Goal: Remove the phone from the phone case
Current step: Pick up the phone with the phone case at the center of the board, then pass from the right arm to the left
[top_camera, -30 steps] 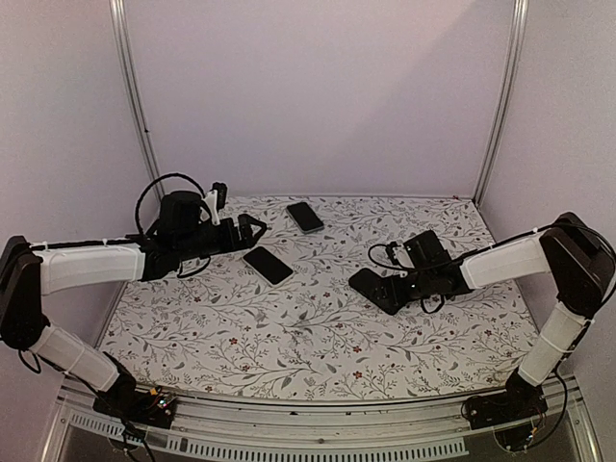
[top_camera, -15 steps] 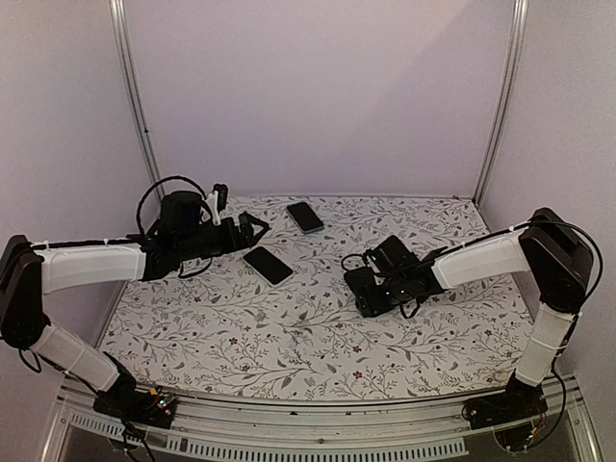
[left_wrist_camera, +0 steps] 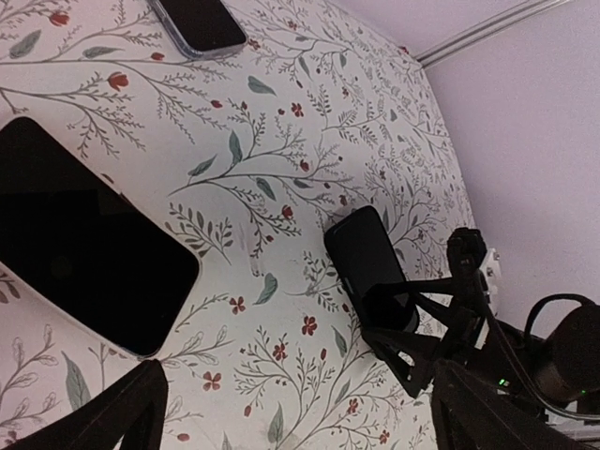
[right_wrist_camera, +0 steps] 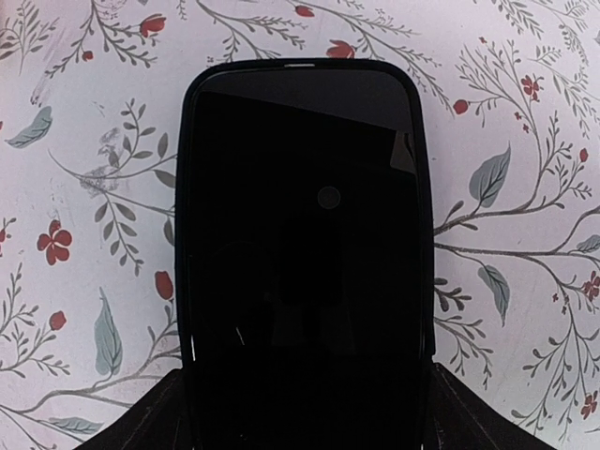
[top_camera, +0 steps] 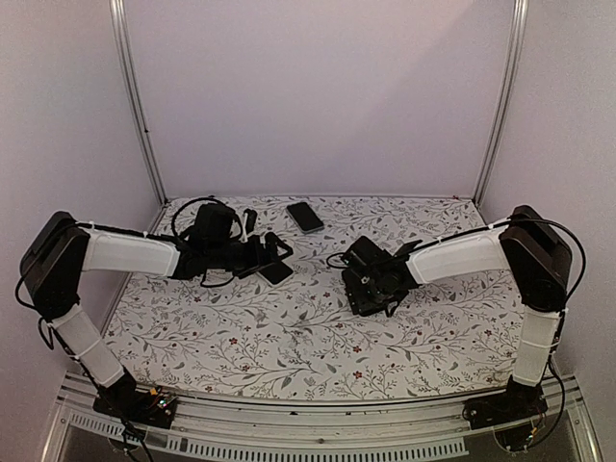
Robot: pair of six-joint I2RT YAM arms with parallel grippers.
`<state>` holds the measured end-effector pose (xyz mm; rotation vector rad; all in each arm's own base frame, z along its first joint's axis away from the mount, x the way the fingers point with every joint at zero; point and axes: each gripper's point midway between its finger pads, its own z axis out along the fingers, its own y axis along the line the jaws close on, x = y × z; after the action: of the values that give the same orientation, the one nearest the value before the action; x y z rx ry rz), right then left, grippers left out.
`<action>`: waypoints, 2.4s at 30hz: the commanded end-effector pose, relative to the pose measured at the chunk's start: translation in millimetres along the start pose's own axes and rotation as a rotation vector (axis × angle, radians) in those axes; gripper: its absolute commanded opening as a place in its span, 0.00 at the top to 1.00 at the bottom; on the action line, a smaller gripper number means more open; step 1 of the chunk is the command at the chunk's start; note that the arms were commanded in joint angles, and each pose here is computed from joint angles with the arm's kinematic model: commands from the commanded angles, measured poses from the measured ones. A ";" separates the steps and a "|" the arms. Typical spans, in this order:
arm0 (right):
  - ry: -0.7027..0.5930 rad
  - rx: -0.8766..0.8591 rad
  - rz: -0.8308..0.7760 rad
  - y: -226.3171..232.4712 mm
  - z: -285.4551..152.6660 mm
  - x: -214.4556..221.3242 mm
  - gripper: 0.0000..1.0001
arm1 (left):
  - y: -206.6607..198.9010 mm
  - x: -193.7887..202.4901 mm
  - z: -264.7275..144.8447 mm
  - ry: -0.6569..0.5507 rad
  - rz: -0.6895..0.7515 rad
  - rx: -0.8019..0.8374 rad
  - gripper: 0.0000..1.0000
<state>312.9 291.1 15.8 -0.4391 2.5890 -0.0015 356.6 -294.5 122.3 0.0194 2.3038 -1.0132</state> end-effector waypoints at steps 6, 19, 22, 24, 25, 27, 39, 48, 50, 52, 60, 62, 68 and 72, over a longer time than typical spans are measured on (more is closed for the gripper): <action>0.111 -0.229 -0.003 56.4 10.1 27.6 0.31 | -38.6 24.9 31.8 0.118 -0.070 0.115 0.01; -0.045 -0.443 0.011 91.4 -44.5 -15.5 0.36 | -36.3 71.1 64.5 0.232 -0.168 0.167 0.01; -0.055 -0.483 0.020 98.1 -51.8 -17.7 0.36 | -30.7 73.5 68.2 0.231 -0.196 0.154 0.01; -0.066 -0.494 0.019 102.5 -56.5 -19.1 0.36 | -26.0 74.4 70.4 0.227 -0.213 0.137 0.01; -0.071 -0.493 0.016 103.9 -58.0 -18.9 0.36 | -23.1 76.2 71.4 0.229 -0.226 0.129 0.01; -0.081 -0.498 0.014 106.8 -61.8 -19.5 0.36 | -20.9 77.6 72.7 0.225 -0.253 0.129 0.03; -0.122 -0.506 0.052 105.4 -66.1 -21.7 0.37 | -14.4 87.6 75.4 0.238 -0.359 0.136 0.33; -0.163 -0.503 0.067 105.9 -66.9 -30.1 0.37 | -17.1 99.9 74.8 0.274 -0.415 0.180 0.61; -0.166 -0.501 0.067 106.5 -66.3 -30.7 0.37 | -17.5 101.8 75.3 0.279 -0.420 0.186 0.66; -0.163 -0.499 0.067 106.9 -64.4 -29.8 0.37 | -18.8 102.5 74.9 0.281 -0.422 0.193 0.72; -0.151 -0.497 0.071 109.4 -59.0 -24.8 0.36 | -26.4 100.6 71.6 0.274 -0.403 0.238 1.00; -0.146 -0.503 0.074 110.3 -57.6 -23.1 0.34 | -30.9 98.2 69.1 0.266 -0.391 0.259 1.00; -0.146 -0.516 0.090 110.5 -58.3 -21.2 0.22 | -42.7 89.1 61.9 0.251 -0.337 0.302 1.00; -0.166 -0.528 0.096 108.2 -65.1 -24.9 0.09 | -49.4 76.6 52.6 0.206 -0.298 0.343 1.00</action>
<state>261.4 384.8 44.6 -0.4896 2.5278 0.6498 315.5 -378.0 55.1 -0.2287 2.4375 -1.5554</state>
